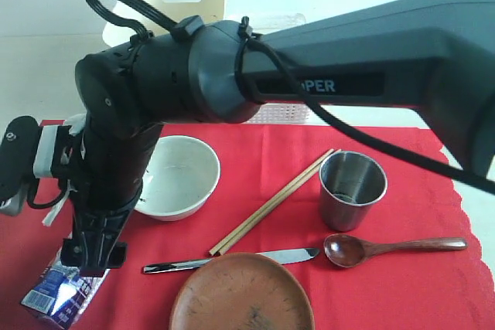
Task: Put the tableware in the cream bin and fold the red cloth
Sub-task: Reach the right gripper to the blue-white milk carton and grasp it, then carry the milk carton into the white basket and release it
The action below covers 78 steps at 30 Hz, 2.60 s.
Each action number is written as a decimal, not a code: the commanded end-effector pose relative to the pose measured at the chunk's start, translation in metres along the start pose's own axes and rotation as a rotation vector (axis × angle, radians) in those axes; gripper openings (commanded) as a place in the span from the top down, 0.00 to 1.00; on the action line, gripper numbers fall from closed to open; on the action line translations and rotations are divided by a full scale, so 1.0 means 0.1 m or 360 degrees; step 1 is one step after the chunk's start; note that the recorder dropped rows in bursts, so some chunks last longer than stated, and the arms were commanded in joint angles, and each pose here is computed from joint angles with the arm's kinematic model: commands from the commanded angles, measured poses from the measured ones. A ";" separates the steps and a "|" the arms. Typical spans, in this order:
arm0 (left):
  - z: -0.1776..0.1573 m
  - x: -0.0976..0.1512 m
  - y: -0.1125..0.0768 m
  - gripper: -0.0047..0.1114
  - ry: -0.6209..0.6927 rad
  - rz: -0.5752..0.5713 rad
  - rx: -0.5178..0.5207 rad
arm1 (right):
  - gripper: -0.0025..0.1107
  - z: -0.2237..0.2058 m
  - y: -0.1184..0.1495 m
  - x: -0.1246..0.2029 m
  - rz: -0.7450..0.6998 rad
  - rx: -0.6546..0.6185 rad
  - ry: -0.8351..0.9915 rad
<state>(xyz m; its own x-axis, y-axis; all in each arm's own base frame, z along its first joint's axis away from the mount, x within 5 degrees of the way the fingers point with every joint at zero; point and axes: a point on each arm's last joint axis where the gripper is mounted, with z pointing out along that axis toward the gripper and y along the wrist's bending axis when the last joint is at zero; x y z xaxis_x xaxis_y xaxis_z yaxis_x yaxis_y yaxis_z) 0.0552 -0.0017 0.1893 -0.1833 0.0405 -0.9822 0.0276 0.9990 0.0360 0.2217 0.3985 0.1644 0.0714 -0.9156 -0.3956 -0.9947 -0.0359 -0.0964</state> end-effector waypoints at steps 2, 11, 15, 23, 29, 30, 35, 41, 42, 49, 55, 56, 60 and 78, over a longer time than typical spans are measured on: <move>0.00 0.00 0.00 0.96 -0.0014 0.0008 0.0006 | 0.13 -0.03 0.04 -0.04 -0.0205 -0.0069 -0.0043; 0.00 0.00 0.00 0.96 -0.0014 0.0008 0.0006 | 0.13 0.13 0.10 -0.07 -0.0318 -0.0176 -0.0166; 0.00 0.00 0.00 0.96 -0.0014 0.0008 0.0006 | 0.13 0.25 0.10 -0.05 -0.0341 -0.0191 -0.0183; 0.00 0.00 0.00 0.96 -0.0014 0.0008 0.0006 | 0.13 0.43 0.17 -0.07 -0.0438 -0.0194 -0.0150; 0.00 0.00 0.00 0.96 -0.0014 0.0008 0.0006 | 0.27 0.45 0.14 -0.11 -0.0416 -0.0221 -0.0120; 0.00 0.00 0.00 0.96 -0.0014 0.0008 0.0006 | 0.33 0.44 0.14 -0.13 -0.0417 -0.0215 -0.0126; 0.00 0.00 0.00 0.96 -0.0014 0.0008 0.0006 | 0.68 0.43 0.12 -0.15 -0.0417 -0.0201 -0.0141; 0.00 0.00 0.00 0.96 -0.0014 0.0008 0.0006 | 0.98 0.35 0.12 -0.18 -0.0409 -0.0185 -0.0165; 0.00 0.00 0.00 0.96 -0.0014 0.0008 0.0006 | 0.98 0.27 0.12 -0.22 -0.0388 -0.0176 -0.0196; 0.00 0.00 0.00 0.96 -0.0014 0.0008 0.0006 | 0.98 -0.55 0.06 -0.38 -0.0278 0.0034 -0.0269; 0.00 0.00 0.00 0.96 -0.0014 0.0008 0.0006 | 0.98 -1.19 -0.25 -0.19 0.0086 0.0266 -0.0329; 0.00 0.00 0.00 0.96 -0.0014 0.0008 0.0006 | 0.98 -1.24 -0.37 -0.05 0.0203 0.0306 -0.0301; 0.00 0.00 0.00 0.96 -0.0014 0.0008 0.0006 | 0.98 -1.31 -0.75 0.46 0.0471 0.0472 -0.0213; 0.00 0.00 0.00 0.96 -0.0014 0.0008 0.0006 | 0.98 -1.44 -1.57 1.84 0.1380 0.0964 -0.0474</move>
<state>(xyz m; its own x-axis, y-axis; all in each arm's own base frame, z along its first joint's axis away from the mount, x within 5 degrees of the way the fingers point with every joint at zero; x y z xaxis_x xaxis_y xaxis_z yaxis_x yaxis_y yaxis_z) 0.0552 -0.0017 0.1893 -0.1833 0.0405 -0.9822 0.0276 0.9990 0.0360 0.3726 0.1839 0.2319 -0.5576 -0.4646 -0.6879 -0.5673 0.8183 -0.0928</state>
